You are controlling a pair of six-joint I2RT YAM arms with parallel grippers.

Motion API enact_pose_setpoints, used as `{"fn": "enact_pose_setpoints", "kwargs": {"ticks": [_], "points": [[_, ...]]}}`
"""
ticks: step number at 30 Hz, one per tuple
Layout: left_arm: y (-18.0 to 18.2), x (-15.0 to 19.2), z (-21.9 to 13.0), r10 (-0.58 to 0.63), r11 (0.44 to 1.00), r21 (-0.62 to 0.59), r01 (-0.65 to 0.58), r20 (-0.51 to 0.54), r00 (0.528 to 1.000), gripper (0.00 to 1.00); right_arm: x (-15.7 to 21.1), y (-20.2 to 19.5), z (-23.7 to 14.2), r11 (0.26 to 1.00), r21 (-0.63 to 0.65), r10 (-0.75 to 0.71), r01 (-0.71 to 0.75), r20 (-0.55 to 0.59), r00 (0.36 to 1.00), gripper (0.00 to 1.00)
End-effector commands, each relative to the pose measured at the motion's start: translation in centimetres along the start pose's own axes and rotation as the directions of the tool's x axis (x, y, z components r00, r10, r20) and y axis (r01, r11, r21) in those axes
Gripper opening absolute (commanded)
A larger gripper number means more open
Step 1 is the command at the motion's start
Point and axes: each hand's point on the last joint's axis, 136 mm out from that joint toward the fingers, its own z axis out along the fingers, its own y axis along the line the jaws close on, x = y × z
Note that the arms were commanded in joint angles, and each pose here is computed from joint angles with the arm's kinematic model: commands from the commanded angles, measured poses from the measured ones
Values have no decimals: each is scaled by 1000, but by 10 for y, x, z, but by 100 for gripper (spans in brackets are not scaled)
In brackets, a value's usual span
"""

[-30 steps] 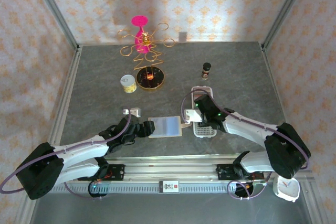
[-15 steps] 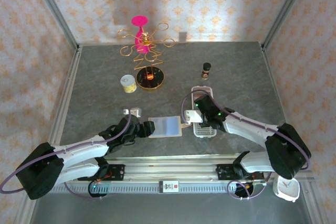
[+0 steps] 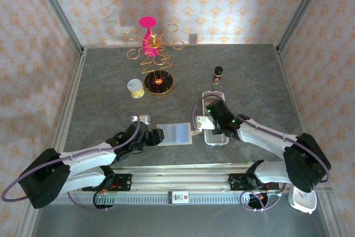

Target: Put the credit cards into the card holder

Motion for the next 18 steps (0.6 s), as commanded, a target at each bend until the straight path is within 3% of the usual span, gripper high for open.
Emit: {"fn": "enact_pose_setpoints", "kwargs": {"ticks": [1,6,10,16,18], "points": [[-1,-1,1,-8,1000,15,7,4,1000,69,-2,-22,-9,996,77,33,-33,7,999,32],[-2,0,2,-8,1000,19,8,-2,1000,69,-2,-22,-12,996,79,38,-40,16,999,31],[-3,0,2,-9,1000,21,9,-4,1000,68,0,-20,-11,996,78,51,-52,15,999,45],[-4,0,2,-8,1000,25,9,-6,1000,67,1,-14,-5,997,59,50,-51,11,999,49],[-3,0,2,-11,1000,24,11,-5,1000,67,1,-12,-5,998,49,46,-46,12,999,61]]}}
